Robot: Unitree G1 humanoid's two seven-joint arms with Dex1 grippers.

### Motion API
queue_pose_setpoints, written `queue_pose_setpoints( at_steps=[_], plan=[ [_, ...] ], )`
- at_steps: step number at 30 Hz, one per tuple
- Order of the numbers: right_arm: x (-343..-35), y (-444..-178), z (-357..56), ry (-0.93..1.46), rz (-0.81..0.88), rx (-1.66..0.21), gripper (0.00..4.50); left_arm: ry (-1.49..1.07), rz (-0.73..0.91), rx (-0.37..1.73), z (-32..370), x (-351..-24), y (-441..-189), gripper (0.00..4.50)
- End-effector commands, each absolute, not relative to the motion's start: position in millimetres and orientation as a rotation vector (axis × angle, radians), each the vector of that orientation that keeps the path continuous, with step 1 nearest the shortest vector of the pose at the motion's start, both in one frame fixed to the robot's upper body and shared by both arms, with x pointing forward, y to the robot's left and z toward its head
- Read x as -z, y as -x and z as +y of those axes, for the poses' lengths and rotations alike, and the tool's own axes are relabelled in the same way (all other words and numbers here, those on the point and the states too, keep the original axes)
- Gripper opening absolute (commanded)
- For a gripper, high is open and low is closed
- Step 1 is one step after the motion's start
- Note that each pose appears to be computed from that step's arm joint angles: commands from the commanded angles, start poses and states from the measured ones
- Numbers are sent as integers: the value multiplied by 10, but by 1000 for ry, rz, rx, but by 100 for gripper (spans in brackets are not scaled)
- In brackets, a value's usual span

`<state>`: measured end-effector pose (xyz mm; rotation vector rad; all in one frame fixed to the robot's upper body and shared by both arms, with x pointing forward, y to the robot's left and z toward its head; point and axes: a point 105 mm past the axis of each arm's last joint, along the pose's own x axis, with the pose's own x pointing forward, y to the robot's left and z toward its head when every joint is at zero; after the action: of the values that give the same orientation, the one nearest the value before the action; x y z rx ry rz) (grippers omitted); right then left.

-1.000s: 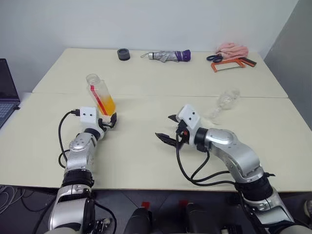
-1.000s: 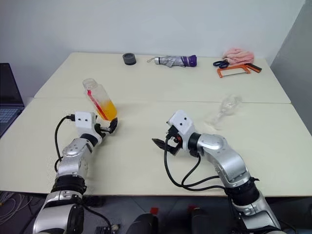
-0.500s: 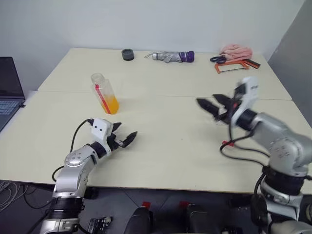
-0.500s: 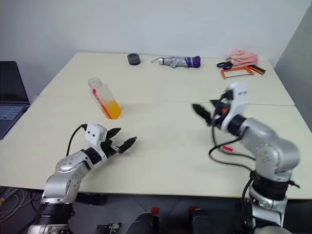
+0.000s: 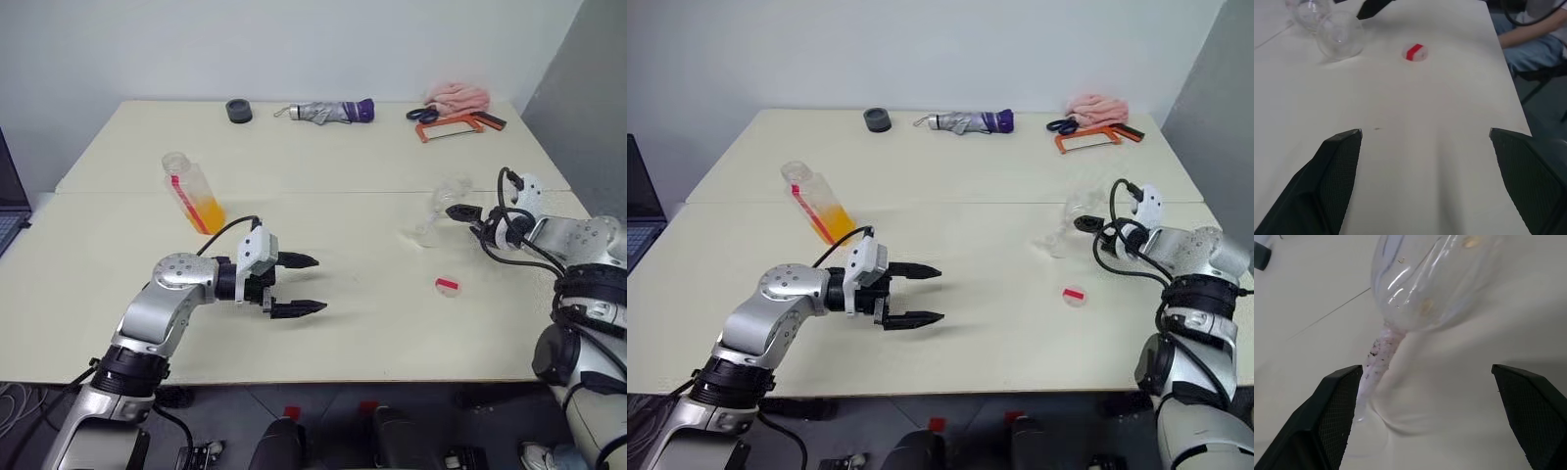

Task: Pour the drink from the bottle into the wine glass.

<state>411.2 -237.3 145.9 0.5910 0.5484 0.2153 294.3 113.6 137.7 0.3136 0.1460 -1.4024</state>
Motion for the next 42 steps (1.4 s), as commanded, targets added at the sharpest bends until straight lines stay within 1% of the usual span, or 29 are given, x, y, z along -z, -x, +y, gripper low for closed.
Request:
queue_pose_setpoints(
  at_steps=[1,4,11,15,17,19,23,24,25,28,29,30,32,36,39,42],
  plan=[
    [-1649,-4232,-2419,-585,474,-236,450,-363,121,1423,1151,-1454,-2962,447],
    [-1593,-4303,-2387,-599,479,-241,450,-373,118,1431,1147,-1468,-2980,447],
    [-1434,-4374,-2238,-594,507,-267,450,-382,113,1432,1133,-1460,-3002,447],
    [-1408,-4400,-2135,-623,505,-295,450,-388,111,1430,1133,-1463,-3012,447],
    [-1416,-4408,-2074,-640,503,-316,414,-390,111,1429,1134,-1461,-3014,450],
    [-1412,-4408,-2003,-647,513,-341,364,-393,111,1428,1138,-1458,-3018,450],
    [-1405,-4414,-1892,-652,521,-375,226,-400,114,1429,1139,-1446,-3024,450],
    [-1405,-4416,-1881,-651,521,-377,180,-401,114,1429,1138,-1443,-3024,450],
    [-1423,-4425,-1876,-661,510,-378,156,-401,114,1429,1136,-1440,-3023,450],
    [-1510,-4460,-1904,-674,469,-370,54,-404,117,1428,1136,-1432,-3025,450],
    [-1564,-4478,-1921,-667,442,-371,33,-404,118,1425,1139,-1427,-3025,450],
    [-1610,-4496,-1941,-652,417,-367,17,-403,120,1422,1143,-1422,-3026,450],
    [-1704,-4535,-1968,-601,357,-366,17,-402,123,1414,1150,-1412,-3034,450],
    [-1802,-4626,-2020,-311,177,-313,17,-397,119,1399,1144,-1406,-3053,450],
    [-1742,-4617,-1969,-51,52,-282,17,-393,115,1389,1133,-1409,-3072,450],
    [-1608,-4566,-1896,32,31,-293,17,-391,114,1384,1129,-1408,-3076,450]
  ],
)
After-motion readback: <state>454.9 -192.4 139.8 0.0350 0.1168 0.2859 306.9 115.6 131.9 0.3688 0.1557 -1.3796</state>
